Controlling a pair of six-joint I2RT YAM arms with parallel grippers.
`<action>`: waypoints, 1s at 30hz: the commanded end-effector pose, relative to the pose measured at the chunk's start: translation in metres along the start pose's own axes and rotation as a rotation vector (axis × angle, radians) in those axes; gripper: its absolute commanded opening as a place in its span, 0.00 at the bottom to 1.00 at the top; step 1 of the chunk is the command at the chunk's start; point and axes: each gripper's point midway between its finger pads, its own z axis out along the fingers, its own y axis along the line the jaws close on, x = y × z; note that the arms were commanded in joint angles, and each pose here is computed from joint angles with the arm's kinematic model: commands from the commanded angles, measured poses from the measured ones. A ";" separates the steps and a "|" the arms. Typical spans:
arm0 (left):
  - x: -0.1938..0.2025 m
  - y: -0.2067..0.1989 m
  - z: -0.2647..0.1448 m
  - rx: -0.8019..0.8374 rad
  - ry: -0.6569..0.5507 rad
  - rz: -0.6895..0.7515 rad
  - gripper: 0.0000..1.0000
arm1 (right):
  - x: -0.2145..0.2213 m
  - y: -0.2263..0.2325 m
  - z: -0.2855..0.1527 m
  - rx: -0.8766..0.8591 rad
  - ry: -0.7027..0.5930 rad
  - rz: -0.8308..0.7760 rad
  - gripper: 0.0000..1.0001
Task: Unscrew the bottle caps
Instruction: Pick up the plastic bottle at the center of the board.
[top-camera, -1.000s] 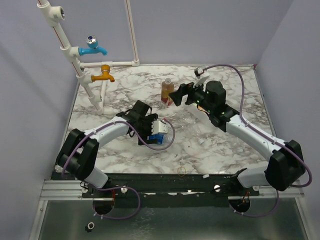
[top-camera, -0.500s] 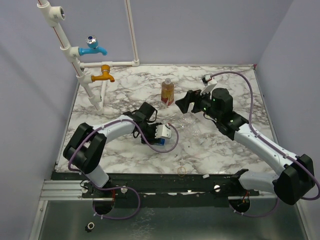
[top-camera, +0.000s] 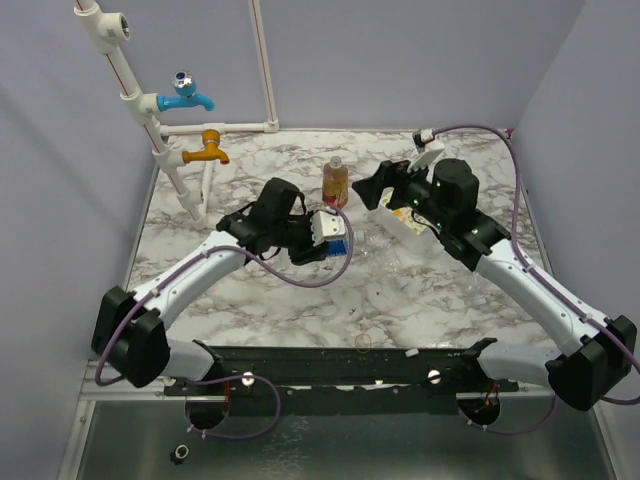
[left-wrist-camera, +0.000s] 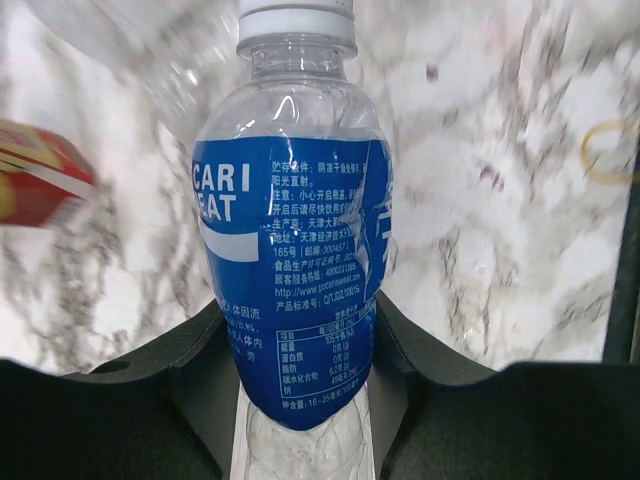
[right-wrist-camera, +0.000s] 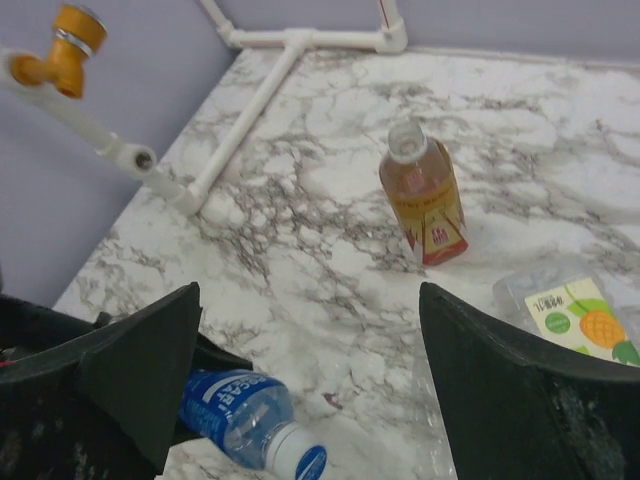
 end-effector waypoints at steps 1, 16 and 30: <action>-0.098 0.001 -0.055 -0.078 -0.331 -0.038 0.25 | -0.061 0.023 -0.018 -0.050 -0.114 -0.018 0.93; -0.147 0.041 -0.106 -0.369 -0.586 -0.241 0.01 | -0.126 0.097 -0.042 -0.359 -0.216 0.105 0.98; -0.147 0.063 -0.108 -0.472 -0.608 -0.289 0.00 | -0.117 0.091 -0.016 -0.329 -0.160 0.117 0.92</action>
